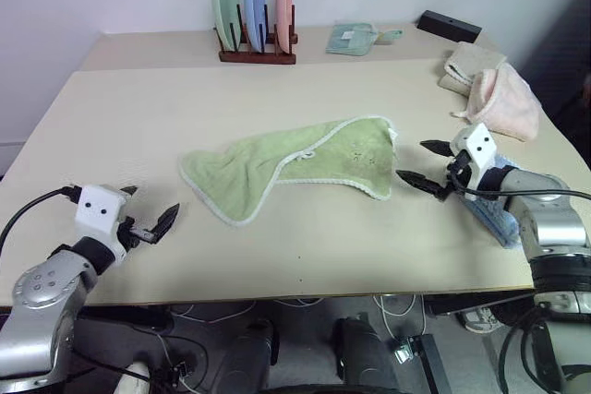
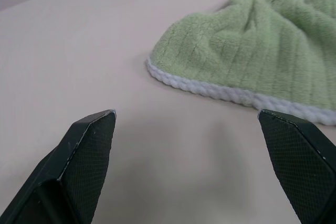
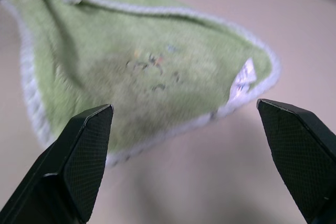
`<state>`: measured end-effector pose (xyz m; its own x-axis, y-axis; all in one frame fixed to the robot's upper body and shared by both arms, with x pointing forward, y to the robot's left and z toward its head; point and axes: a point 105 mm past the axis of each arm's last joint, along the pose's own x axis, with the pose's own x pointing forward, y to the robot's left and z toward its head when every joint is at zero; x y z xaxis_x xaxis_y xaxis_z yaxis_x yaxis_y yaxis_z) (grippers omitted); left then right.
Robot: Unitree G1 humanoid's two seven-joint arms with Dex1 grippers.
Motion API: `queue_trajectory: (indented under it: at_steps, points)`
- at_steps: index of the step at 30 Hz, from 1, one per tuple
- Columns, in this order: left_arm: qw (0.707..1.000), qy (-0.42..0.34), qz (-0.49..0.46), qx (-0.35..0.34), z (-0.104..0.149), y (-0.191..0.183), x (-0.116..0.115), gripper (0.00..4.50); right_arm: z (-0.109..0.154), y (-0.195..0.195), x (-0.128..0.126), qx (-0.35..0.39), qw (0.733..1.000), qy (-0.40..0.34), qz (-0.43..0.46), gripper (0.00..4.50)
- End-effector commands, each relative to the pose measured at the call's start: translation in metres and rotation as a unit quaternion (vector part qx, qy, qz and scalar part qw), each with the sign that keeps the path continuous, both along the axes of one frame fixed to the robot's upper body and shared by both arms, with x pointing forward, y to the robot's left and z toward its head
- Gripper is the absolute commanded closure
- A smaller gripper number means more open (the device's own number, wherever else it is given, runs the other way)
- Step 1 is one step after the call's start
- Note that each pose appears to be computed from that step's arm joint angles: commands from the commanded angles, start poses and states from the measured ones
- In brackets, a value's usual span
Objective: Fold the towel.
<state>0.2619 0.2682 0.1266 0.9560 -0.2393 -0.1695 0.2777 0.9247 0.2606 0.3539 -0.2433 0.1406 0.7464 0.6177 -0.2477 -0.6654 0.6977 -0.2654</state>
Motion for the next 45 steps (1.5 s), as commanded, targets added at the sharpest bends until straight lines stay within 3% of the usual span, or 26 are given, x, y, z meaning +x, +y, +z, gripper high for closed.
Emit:
queue_trajectory:
  at_steps: [1, 14, 22, 25, 31, 40, 43, 45]
  points:
    - [1.0, -0.019, -0.004, 0.016, 0.015, 0.003, -0.001, 0.06, 0.016, 0.0, -0.002, -0.004, 1.0, -0.029, 0.009, 0.0]
    - [1.0, -0.017, -0.017, 0.011, 0.018, -0.009, -0.002, 0.06, 0.011, 0.01, -0.004, -0.006, 1.0, -0.023, 0.011, 0.0]
    - [0.979, 0.033, -0.199, 0.035, 0.002, -0.09, -0.009, 0.06, 0.011, 0.011, -0.007, 0.012, 1.0, 0.001, 0.008, 0.0]
    - [0.968, 0.038, -0.221, 0.11, -0.011, -0.106, 0.002, 0.06, 0.005, 0.007, -0.012, -0.001, 1.0, -0.004, -0.009, 0.0]
    - [0.958, 0.059, -0.22, 0.175, -0.034, -0.106, 0.021, 0.06, -0.002, 0.011, -0.024, -0.002, 1.0, -0.005, -0.018, 0.0]
    - [0.962, 0.064, -0.209, 0.161, -0.045, -0.109, 0.047, 0.06, 0.001, 0.024, -0.024, 0.002, 1.0, -0.017, -0.018, 0.0]
    - [0.965, 0.055, -0.201, 0.16, -0.041, -0.104, 0.05, 0.84, 0.001, 0.027, -0.025, 0.002, 1.0, -0.018, -0.018, 0.0]
    - [0.965, 0.052, -0.198, 0.162, -0.04, -0.102, 0.051, 1.81, 0.001, 0.027, -0.026, 0.002, 1.0, -0.018, -0.018, 0.0]
